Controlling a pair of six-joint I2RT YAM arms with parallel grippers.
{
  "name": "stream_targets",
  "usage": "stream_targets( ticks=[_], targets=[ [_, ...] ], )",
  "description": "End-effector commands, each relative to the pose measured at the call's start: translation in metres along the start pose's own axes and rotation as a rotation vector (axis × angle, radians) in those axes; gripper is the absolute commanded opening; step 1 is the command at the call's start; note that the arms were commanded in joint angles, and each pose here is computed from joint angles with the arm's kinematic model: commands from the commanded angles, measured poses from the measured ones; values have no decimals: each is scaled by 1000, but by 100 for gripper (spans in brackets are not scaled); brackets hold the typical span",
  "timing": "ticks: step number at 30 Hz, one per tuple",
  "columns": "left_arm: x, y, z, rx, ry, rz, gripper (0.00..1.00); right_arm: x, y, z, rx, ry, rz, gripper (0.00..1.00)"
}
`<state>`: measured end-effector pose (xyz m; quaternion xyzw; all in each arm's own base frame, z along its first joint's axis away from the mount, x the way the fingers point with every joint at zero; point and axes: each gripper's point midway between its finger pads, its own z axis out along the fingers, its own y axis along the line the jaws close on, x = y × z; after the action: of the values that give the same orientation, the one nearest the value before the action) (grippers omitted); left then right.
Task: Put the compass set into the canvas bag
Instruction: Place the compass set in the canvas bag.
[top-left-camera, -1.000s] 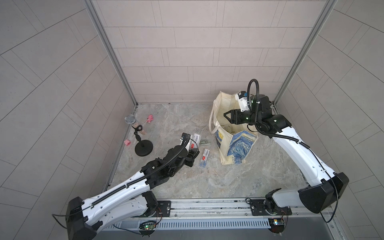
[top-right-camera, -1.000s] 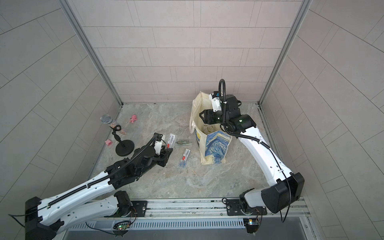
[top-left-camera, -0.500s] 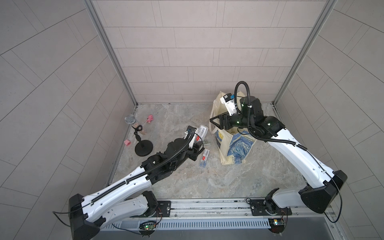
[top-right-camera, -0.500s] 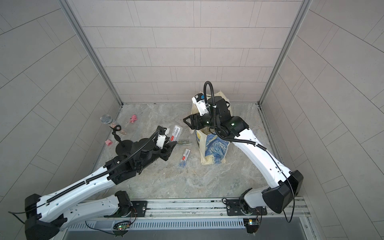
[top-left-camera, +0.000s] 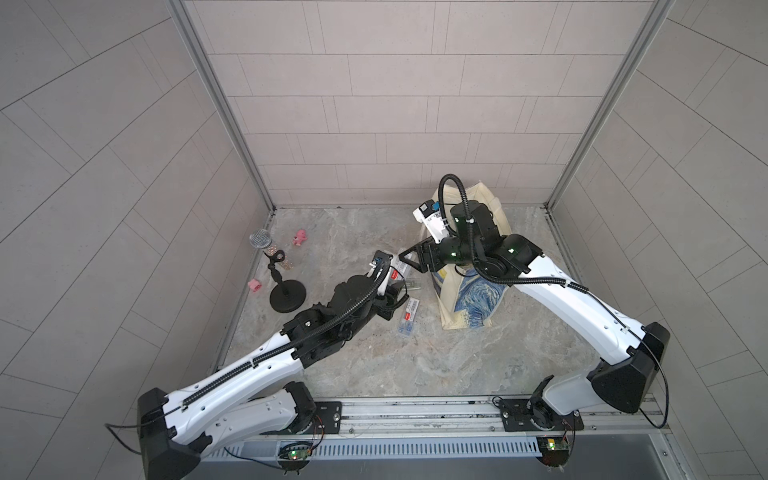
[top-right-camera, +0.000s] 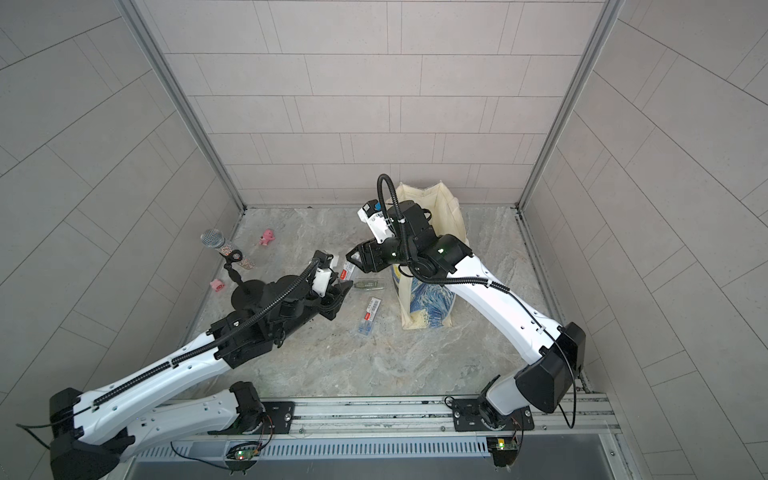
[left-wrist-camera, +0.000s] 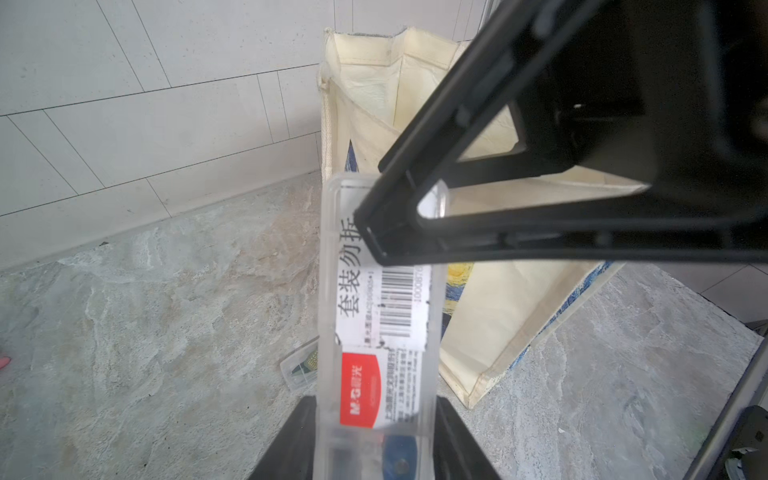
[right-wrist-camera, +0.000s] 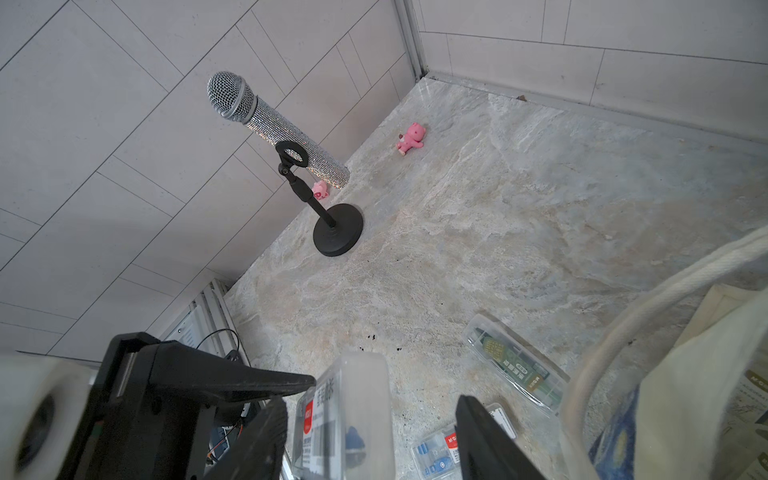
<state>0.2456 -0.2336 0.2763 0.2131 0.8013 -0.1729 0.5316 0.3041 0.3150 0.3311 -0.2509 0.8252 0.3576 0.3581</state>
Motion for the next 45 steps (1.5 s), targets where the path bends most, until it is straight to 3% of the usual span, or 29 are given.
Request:
stream_targets(
  ticks=[1, 15, 29, 32, 35, 40, 45],
  targets=[
    [-13, 4, -5, -13, -45, -11, 10, 1, 9, 2, -39, 0, 15, 64],
    [-11, 5, -5, -11, -44, -20, 9, 10, 17, 15, -99, 2, 75, 48],
    [-8, 6, -3, -17, -33, -20, 11, 8, 18, 17, -102, -4, 78, 19],
    [-7, 7, -4, -26, -23, -24, 20, 9, 16, 19, -100, -2, 79, 8],
    [-3, 11, -4, -45, -15, -30, 38, 8, 16, 18, -98, -12, 82, 0],
    [5, 16, -6, -67, 7, -40, 63, 6, 15, 15, -84, -23, 73, 0],
    [12, 19, -7, -69, 24, -46, 71, 3, 13, 10, -61, -31, 57, 0]
  ],
)
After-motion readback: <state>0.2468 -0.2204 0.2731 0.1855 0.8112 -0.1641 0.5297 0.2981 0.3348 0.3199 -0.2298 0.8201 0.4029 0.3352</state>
